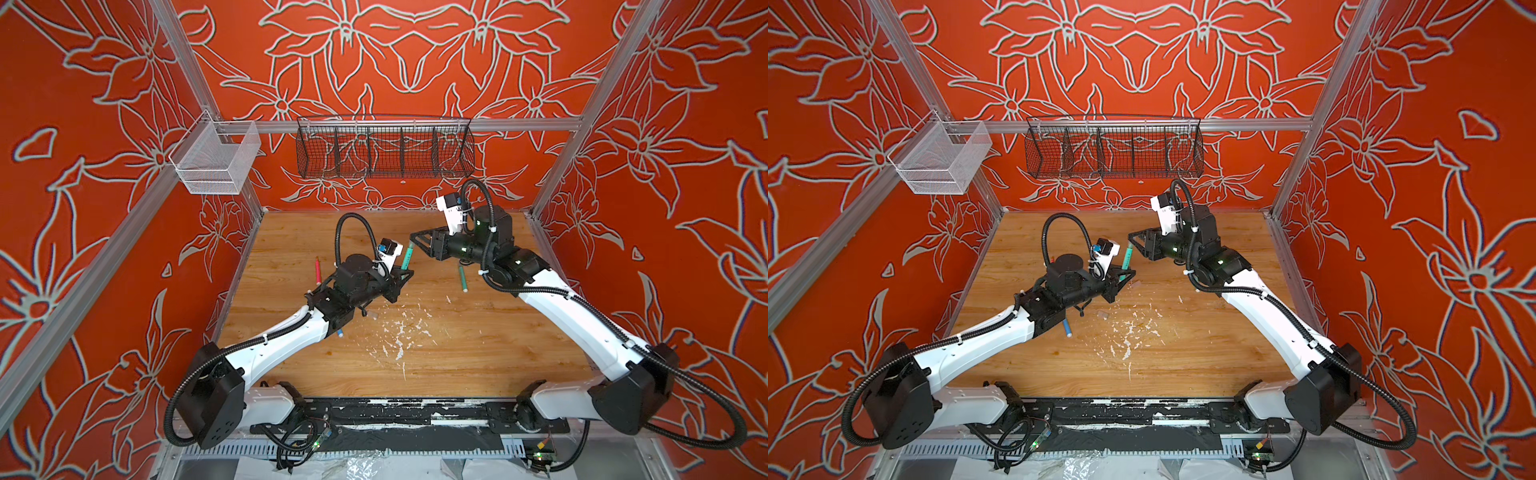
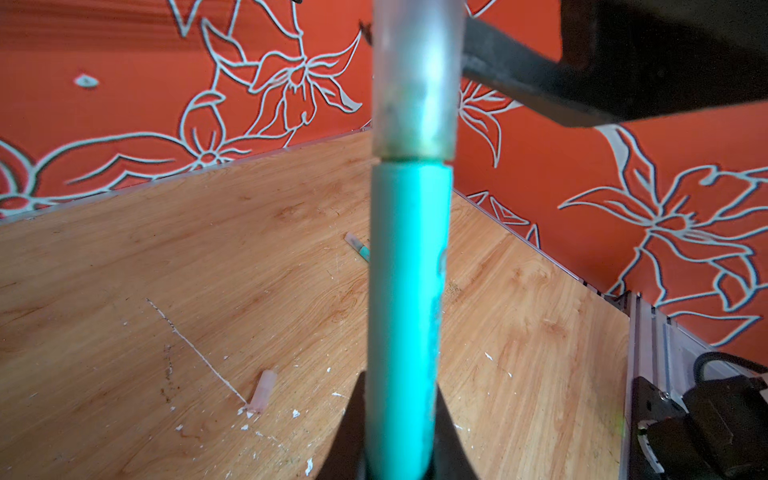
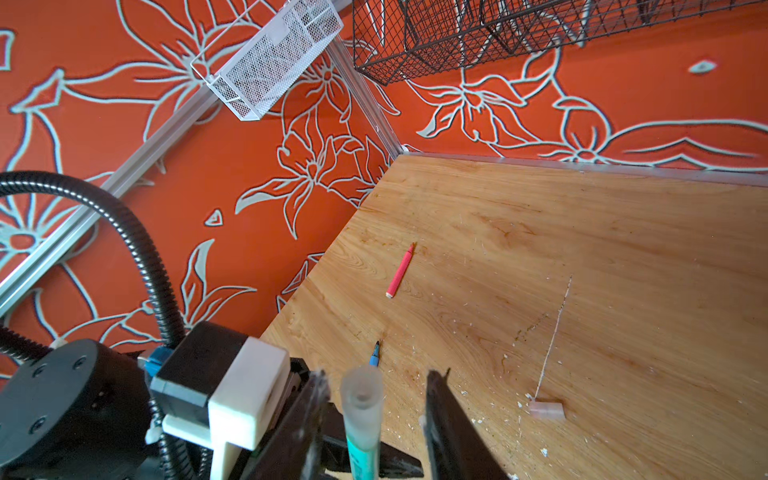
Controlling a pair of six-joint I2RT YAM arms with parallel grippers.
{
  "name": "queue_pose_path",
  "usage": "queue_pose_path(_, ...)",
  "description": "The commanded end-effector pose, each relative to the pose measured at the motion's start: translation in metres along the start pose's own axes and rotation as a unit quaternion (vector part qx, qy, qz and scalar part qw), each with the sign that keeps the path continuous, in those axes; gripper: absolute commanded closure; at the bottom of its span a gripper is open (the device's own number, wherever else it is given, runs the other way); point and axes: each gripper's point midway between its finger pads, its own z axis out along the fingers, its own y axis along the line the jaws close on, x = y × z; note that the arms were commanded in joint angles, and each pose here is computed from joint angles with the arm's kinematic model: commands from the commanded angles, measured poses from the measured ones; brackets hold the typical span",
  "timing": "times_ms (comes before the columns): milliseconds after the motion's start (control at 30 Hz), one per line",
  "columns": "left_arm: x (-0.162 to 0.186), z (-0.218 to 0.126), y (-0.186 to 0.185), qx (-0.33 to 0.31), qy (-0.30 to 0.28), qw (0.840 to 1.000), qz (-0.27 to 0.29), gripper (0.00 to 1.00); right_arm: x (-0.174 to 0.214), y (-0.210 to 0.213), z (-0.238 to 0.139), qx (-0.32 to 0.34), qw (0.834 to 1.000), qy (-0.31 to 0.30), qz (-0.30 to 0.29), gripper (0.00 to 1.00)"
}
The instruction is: Insert the pens into the pen caps
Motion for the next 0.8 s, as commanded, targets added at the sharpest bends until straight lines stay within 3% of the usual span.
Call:
queue_pose_path(0, -0.010, 0.002, -0.006, 0.012, -0.008, 1.000, 0.002, 1.00, -0.020, 0.013, -0.001, -0.022, 1.000, -0.021, -0.006, 0.62)
queue_pose_path(533, -0.010, 0.002, -0.007, 0.015, -0.007, 1.000, 0.001, 1.00, -0.005, 0.008, 0.014, -0.031, 0.999, 0.015, 0.010, 0.77)
queue_pose_path(767, -0.011, 0.002, -0.006, 0.010, -0.010, 1.000, -0.004, 1.00, 0.009, 0.005, 0.015, -0.038, 0.999, 0.029, 0.027, 1.00)
